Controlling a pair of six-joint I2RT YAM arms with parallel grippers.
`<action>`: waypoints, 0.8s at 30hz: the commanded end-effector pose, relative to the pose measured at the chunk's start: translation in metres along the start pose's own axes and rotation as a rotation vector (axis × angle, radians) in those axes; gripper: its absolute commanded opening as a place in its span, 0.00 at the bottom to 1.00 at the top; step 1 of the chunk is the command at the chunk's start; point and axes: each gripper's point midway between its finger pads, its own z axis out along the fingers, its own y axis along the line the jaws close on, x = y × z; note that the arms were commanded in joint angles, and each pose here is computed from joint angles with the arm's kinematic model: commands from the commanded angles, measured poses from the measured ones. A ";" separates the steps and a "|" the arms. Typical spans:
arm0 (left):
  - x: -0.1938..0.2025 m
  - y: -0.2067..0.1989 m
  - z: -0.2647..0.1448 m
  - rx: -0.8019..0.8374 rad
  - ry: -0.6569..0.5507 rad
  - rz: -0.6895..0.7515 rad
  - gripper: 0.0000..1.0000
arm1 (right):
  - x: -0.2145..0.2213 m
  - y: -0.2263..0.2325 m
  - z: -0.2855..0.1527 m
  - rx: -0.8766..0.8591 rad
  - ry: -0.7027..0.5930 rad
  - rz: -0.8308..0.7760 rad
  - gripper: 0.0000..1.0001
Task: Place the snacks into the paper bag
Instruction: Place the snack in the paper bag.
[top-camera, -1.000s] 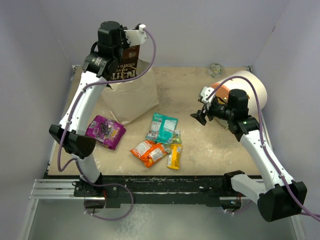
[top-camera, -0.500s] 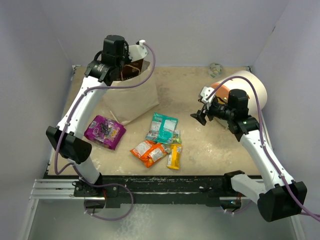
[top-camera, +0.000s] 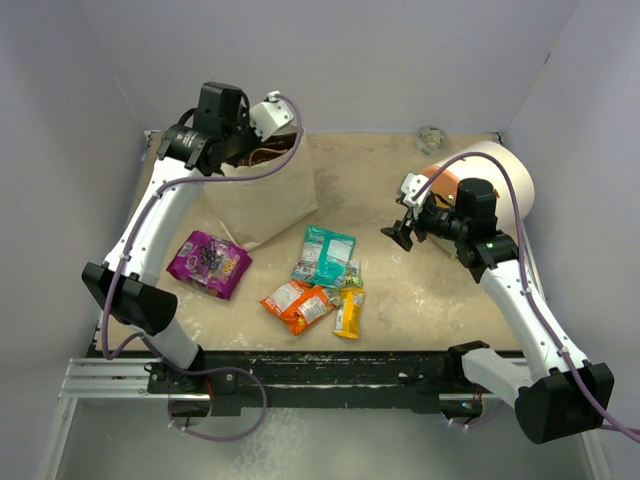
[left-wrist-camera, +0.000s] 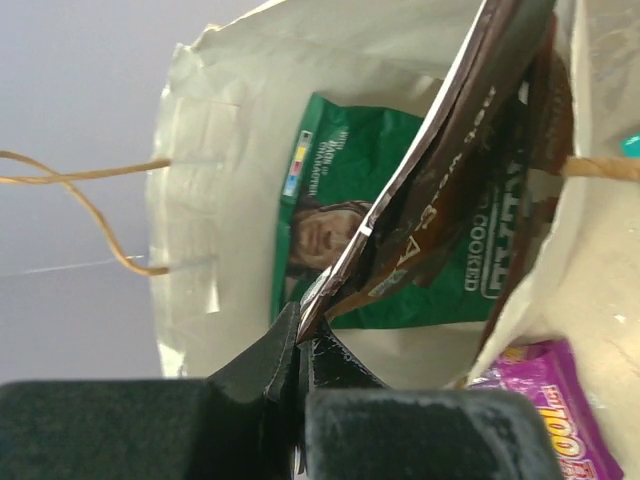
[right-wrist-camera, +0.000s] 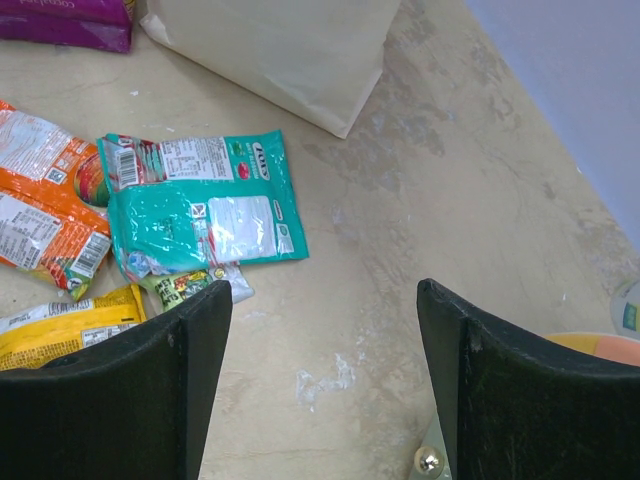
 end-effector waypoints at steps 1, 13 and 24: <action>-0.016 -0.008 -0.028 0.055 -0.117 -0.147 0.03 | -0.008 -0.001 0.000 -0.011 -0.036 -0.034 0.77; 0.013 -0.014 -0.023 0.086 -0.044 -0.262 0.08 | -0.006 0.000 0.001 -0.015 -0.034 -0.033 0.78; 0.009 -0.018 -0.016 0.146 -0.074 -0.261 0.08 | -0.006 0.001 0.001 -0.021 -0.035 -0.030 0.78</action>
